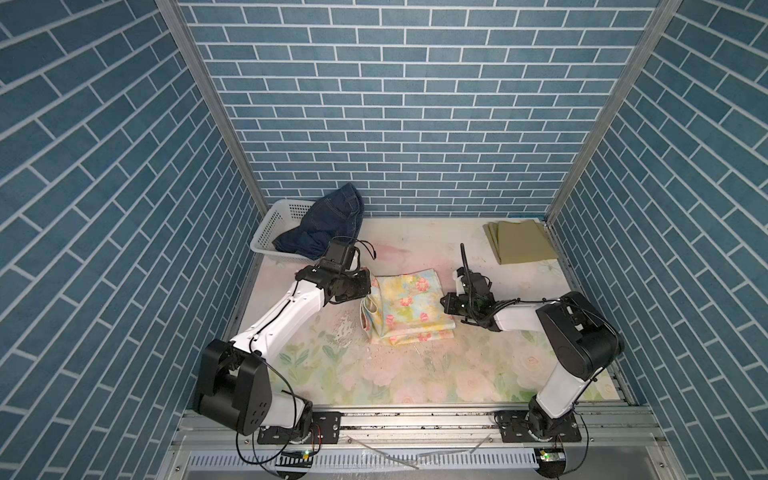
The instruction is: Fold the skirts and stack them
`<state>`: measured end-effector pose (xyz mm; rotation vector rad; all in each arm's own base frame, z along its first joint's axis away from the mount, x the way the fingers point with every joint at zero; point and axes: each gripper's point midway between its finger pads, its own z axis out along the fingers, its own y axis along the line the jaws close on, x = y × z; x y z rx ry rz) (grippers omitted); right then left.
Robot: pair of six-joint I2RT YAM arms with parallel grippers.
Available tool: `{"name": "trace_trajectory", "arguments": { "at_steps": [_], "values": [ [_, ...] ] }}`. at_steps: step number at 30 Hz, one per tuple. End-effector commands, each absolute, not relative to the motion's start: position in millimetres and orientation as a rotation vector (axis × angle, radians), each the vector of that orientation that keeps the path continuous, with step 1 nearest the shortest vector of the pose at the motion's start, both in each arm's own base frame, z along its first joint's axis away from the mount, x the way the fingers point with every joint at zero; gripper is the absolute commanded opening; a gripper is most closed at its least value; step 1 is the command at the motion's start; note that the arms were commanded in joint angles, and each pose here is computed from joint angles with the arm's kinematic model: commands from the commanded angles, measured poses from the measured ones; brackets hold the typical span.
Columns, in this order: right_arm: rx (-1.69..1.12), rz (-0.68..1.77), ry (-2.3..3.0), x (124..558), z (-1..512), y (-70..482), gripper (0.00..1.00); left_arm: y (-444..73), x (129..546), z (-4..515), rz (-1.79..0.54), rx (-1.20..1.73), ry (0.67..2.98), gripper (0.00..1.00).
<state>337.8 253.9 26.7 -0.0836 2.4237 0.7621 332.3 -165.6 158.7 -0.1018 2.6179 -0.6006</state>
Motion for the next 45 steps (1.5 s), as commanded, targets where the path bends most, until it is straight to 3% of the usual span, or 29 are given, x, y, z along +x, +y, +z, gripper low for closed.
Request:
{"name": "trace_trajectory", "arguments": {
  "at_steps": [1, 9, 23, 40, 42, 45],
  "values": [
    [-0.003, 0.795, 2.432, 322.2, 9.1, 266.6, 0.02, -154.1, 336.8, 166.7, -0.490, -0.016, 2.631, 0.00],
    [0.105, 0.884, 2.343, 315.6, 3.4, 293.2, 0.00, -178.3, 343.0, 156.3, -0.523, 0.064, 2.665, 0.00],
    [0.141, 0.887, 2.312, 308.1, -3.8, 297.4, 0.00, -295.5, 339.5, 110.7, -0.627, 0.327, 2.769, 0.00],
    [0.176, 0.864, 2.273, 305.6, -1.9, 284.3, 0.00, -329.3, 347.1, 64.3, -0.654, 0.335, 2.871, 0.00],
    [0.176, 0.852, 2.271, 303.6, -1.1, 280.2, 0.05, -330.6, 349.8, 57.7, -0.652, 0.317, 2.883, 0.00],
    [0.180, 0.827, 2.268, 299.2, -0.3, 271.3, 0.21, -334.7, 355.3, 48.1, -0.666, 0.278, 2.895, 0.00]
  ]
}}
